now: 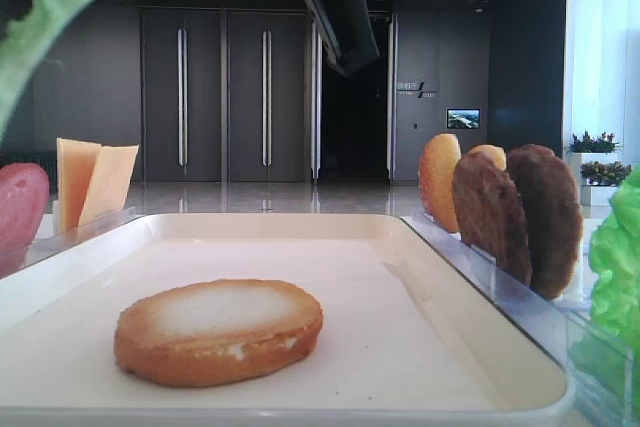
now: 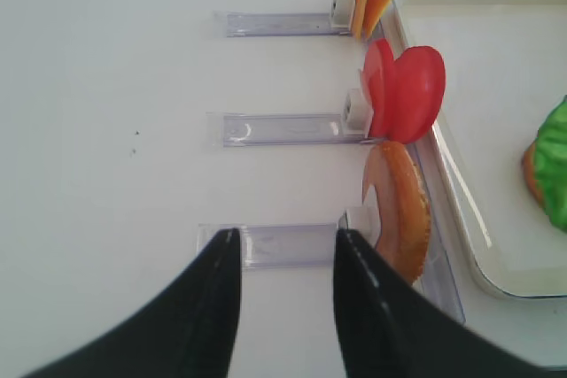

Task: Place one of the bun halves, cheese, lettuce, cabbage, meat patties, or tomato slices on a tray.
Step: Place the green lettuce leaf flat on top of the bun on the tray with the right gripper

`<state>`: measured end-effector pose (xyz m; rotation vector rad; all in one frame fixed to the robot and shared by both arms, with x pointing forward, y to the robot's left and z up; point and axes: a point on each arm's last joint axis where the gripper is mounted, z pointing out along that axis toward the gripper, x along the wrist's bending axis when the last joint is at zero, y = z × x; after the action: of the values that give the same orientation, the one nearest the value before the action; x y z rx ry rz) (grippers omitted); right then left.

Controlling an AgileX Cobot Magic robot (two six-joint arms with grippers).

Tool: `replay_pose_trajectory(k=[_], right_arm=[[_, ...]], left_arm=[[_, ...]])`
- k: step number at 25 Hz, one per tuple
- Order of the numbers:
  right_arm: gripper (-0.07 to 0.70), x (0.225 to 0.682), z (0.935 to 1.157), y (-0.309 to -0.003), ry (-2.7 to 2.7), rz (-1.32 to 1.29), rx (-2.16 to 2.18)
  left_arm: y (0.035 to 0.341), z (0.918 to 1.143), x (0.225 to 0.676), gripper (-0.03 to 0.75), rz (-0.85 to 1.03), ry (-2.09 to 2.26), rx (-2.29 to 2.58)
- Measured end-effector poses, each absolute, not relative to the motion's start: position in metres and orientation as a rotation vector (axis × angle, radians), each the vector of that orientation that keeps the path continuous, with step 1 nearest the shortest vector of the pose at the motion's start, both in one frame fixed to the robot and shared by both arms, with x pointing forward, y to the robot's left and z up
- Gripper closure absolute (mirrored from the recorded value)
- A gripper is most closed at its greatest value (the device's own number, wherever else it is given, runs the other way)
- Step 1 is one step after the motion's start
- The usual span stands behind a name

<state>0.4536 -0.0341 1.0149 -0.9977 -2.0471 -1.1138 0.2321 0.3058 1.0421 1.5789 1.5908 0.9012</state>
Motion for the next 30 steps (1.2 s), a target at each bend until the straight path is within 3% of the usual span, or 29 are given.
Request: replay_pose_trajectory(k=[16,30], right_arm=[[0.563,0.485,0.966,-0.045,-2.082,-1.061,-1.008],[0.563,0.49,0.963,-0.05,-2.116,-1.088,-1.001]], left_arm=[[0.306,1.042,0.232,0.442,0.902,1.591,1.579],[0.306,1.042,0.232,0.442,0.903,1.591,1.579]])
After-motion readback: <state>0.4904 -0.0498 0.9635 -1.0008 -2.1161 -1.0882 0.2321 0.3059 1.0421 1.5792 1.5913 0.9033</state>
